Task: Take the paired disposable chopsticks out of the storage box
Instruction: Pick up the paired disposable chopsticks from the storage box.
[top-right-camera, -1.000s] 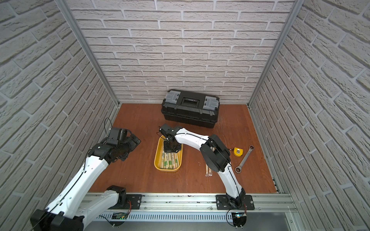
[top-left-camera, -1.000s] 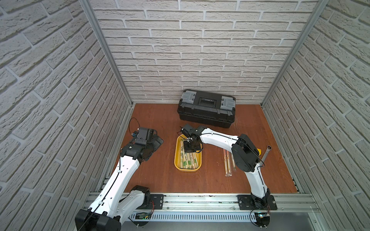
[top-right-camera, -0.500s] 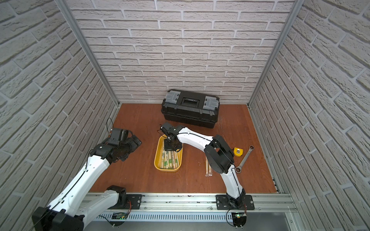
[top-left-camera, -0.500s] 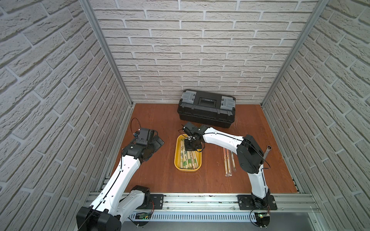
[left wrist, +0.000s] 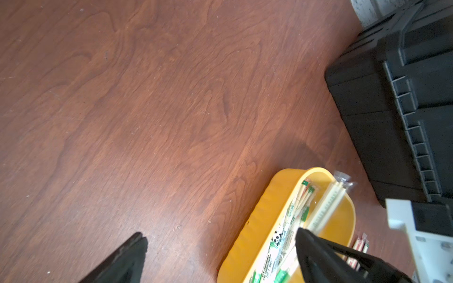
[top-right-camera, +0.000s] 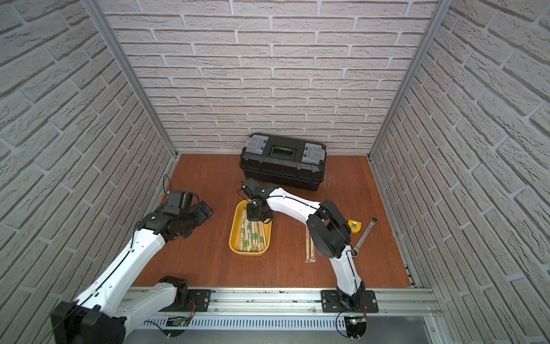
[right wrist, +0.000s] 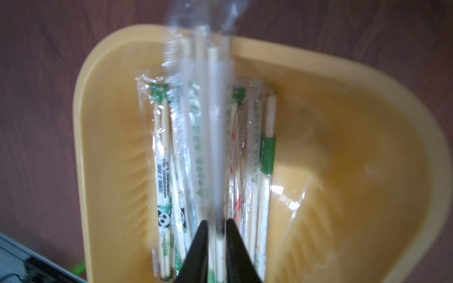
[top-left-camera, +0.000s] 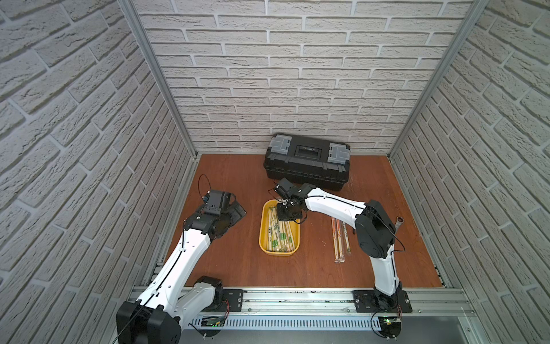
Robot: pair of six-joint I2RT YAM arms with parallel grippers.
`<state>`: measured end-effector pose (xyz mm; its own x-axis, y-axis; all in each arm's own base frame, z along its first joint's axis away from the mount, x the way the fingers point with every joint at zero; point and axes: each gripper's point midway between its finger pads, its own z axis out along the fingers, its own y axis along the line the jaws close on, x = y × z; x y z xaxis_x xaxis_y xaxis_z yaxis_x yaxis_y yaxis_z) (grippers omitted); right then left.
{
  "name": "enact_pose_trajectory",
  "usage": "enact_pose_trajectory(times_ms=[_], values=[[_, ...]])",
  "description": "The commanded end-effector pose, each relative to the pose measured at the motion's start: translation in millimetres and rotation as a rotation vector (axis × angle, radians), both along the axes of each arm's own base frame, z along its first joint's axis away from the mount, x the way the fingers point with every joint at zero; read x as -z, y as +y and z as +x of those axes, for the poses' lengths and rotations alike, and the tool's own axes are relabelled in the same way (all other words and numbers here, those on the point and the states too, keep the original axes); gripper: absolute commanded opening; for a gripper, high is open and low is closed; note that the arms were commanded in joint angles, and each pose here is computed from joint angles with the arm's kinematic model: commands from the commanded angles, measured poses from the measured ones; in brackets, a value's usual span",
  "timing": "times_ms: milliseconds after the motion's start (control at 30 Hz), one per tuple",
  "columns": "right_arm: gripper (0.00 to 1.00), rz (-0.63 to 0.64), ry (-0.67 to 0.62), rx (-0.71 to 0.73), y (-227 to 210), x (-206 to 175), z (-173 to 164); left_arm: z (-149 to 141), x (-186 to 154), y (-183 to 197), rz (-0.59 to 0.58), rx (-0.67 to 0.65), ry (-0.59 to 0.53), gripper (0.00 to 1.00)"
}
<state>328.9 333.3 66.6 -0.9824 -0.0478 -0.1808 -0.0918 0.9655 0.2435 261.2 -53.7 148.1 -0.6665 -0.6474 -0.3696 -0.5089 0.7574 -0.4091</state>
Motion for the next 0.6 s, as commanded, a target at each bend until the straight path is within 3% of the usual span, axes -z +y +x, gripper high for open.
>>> enact_pose_trajectory(times_ms=[0,567], values=[[0.29,-0.009,-0.026,0.000,-1.4,1.9,6.9,5.0,0.0,-3.4,-0.007,0.025,-0.014,0.98],[0.29,-0.046,-0.023,0.005,-9.4,12.2,8.7,8.9,2.4,-8.8,-0.013,0.041,-0.010,0.98]])
